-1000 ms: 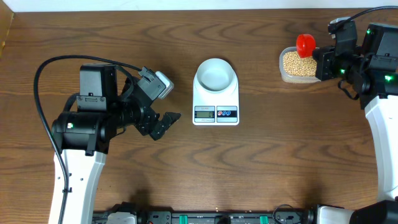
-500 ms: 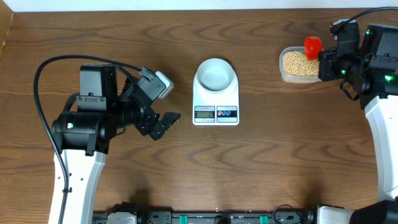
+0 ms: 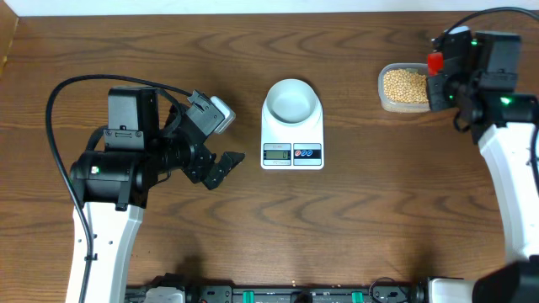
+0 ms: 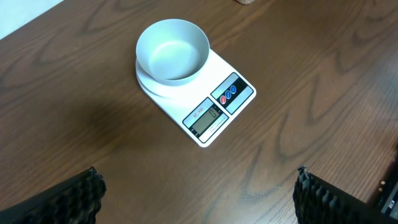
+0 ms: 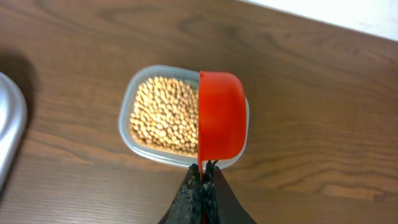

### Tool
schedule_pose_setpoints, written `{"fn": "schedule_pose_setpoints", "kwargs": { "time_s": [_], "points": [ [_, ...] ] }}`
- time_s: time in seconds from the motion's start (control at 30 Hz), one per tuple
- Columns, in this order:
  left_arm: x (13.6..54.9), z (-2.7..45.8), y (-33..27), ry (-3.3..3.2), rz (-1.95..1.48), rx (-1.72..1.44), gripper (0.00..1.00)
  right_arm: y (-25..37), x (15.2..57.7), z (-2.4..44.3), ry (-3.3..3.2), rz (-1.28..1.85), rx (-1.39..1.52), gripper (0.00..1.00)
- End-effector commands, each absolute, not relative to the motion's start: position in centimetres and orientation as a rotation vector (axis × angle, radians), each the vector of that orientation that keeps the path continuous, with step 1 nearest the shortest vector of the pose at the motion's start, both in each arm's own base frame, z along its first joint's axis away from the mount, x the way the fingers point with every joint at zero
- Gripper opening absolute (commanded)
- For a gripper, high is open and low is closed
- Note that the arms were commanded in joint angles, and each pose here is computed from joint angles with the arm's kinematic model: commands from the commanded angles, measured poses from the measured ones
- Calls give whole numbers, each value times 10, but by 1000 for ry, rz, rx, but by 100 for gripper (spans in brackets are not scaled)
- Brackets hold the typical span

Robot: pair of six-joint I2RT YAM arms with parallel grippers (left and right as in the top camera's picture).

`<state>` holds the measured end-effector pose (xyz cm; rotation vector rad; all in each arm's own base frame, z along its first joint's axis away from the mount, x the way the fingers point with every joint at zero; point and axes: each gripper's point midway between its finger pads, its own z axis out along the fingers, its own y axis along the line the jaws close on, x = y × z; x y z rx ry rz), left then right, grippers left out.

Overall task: Scoop item into bowl and weigh 50g on scale
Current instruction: 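Lower the red scoop into the soybean tub with the right gripper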

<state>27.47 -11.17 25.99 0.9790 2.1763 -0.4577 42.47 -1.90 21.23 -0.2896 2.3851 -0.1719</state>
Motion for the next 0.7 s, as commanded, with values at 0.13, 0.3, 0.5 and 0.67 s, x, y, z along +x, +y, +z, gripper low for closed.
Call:
{"fn": "schedule_pose_setpoints", "kwargs": {
  "time_s": [0.13, 0.3, 0.5, 0.67],
  "points": [
    [276, 274, -113, 2138, -467, 972, 99, -29, 437, 187, 2447, -299, -319, 1],
    [276, 274, -113, 2138, -467, 972, 99, -29, 442, 163, 2498, -293, -331, 1],
    [276, 274, -113, 2138, -467, 972, 99, -32, 459, 151, 2480, -314, -323, 1],
    [276, 274, -113, 2138, -467, 972, 99, -38, 461, 141, 2498, -366, -324, 1]
  ]
}}
